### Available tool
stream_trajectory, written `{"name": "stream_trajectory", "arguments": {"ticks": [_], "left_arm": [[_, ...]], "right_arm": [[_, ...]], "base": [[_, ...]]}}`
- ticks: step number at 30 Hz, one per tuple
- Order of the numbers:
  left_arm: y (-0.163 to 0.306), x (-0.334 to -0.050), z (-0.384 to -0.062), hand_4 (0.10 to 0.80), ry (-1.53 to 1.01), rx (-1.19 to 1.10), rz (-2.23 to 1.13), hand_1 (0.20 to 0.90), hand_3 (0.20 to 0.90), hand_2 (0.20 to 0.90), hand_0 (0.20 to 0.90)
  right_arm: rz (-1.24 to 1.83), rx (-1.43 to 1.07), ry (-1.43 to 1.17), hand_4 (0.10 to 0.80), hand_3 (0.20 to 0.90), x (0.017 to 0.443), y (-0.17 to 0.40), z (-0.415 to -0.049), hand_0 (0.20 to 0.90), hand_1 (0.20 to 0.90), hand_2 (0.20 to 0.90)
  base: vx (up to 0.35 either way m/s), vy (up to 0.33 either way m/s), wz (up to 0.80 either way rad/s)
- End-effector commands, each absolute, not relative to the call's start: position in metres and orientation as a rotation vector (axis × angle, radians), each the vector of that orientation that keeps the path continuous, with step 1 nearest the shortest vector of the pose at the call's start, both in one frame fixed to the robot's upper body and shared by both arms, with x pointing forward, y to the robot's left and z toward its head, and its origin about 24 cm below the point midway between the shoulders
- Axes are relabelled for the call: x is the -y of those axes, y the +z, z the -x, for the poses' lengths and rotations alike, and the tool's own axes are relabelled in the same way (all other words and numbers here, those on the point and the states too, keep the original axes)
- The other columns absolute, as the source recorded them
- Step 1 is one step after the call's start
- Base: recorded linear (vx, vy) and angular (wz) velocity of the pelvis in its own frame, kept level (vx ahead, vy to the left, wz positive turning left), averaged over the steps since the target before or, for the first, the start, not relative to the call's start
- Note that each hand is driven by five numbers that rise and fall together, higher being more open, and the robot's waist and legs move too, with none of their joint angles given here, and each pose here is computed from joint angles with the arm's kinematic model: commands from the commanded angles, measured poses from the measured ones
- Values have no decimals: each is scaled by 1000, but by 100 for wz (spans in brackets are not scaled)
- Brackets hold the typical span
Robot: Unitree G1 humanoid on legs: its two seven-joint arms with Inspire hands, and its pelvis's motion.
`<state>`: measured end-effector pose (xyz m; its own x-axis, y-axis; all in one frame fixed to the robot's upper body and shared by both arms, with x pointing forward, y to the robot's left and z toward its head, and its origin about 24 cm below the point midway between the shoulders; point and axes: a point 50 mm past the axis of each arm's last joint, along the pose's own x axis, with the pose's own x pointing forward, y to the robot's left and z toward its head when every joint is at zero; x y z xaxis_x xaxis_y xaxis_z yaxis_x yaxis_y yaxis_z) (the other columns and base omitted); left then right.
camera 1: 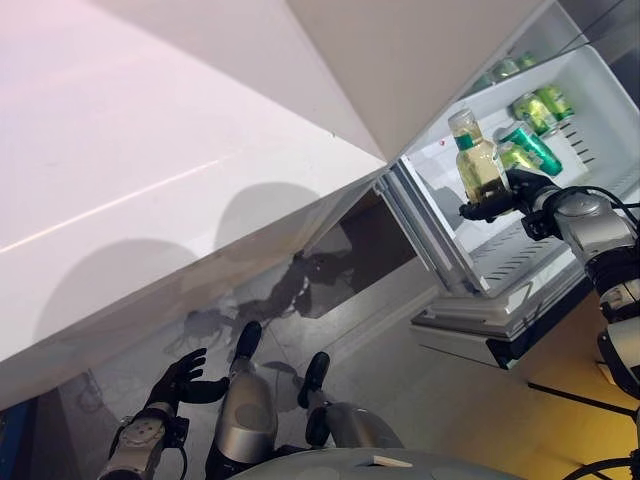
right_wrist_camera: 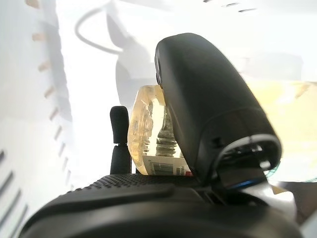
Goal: Put drinks into fridge and close the fridge
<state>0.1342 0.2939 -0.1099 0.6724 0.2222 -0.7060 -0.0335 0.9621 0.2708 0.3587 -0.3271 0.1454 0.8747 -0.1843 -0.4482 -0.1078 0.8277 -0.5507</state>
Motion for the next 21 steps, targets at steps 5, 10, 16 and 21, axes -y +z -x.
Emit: {"name": "stream_trajectory", "arguments": {"ticks": [5, 10, 16, 21], "left_arm": [[-102, -298, -141, 800, 127, -801, -250, 900, 900, 900, 900], [-97, -299, -147, 800, 129, -792, -240, 900, 900, 900, 900], [-93, -301, -150, 800, 135, -781, -237, 900, 900, 900, 900], [-90, -304, -153, 800, 139, -778, -238, 900, 900, 900, 900]], "right_arm": [[656, -403, -146, 100, 200, 345, 232, -366, 300, 300, 300], [756, -516, -136, 100, 200, 355, 226, -362, 300, 300, 300], [785, -645, -112, 100, 200, 363, 215, -356, 300, 300, 300], [773, -770, -94, 100, 200, 368, 203, -350, 300, 300, 300]], "base": [[-12, 38, -1], [-3, 8, 1], [2, -6, 1], [9, -18, 5]]}}
